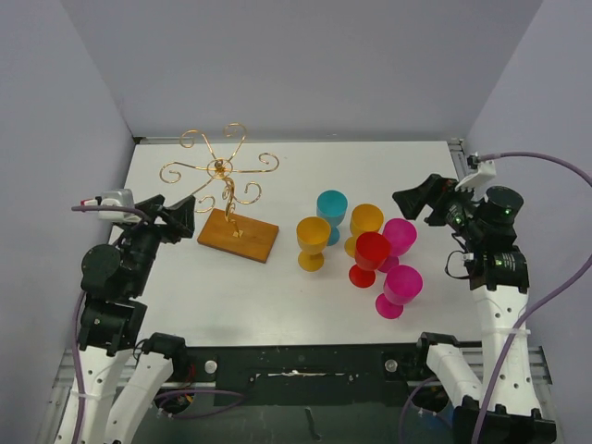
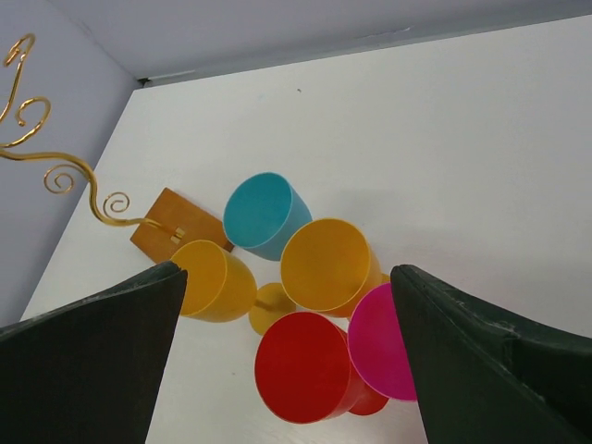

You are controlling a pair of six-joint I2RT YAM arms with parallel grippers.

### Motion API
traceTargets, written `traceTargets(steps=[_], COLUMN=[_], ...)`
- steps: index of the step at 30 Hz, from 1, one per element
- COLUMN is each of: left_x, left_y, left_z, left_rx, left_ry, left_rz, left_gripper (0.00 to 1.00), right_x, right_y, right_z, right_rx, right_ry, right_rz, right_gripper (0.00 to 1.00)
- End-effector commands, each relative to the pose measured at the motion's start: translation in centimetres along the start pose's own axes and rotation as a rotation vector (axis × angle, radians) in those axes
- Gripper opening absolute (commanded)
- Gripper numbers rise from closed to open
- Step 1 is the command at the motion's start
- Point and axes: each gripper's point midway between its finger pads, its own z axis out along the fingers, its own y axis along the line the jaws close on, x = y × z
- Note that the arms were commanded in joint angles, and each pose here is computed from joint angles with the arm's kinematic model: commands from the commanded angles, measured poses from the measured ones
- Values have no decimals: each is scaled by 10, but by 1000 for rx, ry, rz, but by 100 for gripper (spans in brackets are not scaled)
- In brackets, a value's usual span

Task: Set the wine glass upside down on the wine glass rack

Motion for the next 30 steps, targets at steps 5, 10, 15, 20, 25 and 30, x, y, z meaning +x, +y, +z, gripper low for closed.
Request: traceTargets(steps=[5, 10, 15, 20, 25, 30], left_x=[-83, -86, -61, -39, -35, -36], left_y=[1, 21, 23, 21, 20, 19], left_z=[-29, -42, -39, -35, -35, -34], left_rx=[-101, -242, -265, -260, -252, -243], left_ry=[-201, -190, -108, -46, -45, -41], left_rz=[-64, -174, -270, -333, -360, -339], left_gripper=[70, 69, 69, 69, 69, 69], right_x=[3, 41, 89, 132, 157, 168], right_y=[54, 74, 106, 138, 151, 153], right_z=[23, 45, 59, 69, 85, 104], right_rx=[-160, -149, -143, -160, -128, -108], right_ry=[87, 194, 320, 417, 474, 496], right_rz=[-69, -105, -190, -269, -338, -373], right_gripper=[88, 75, 58, 51, 49, 44])
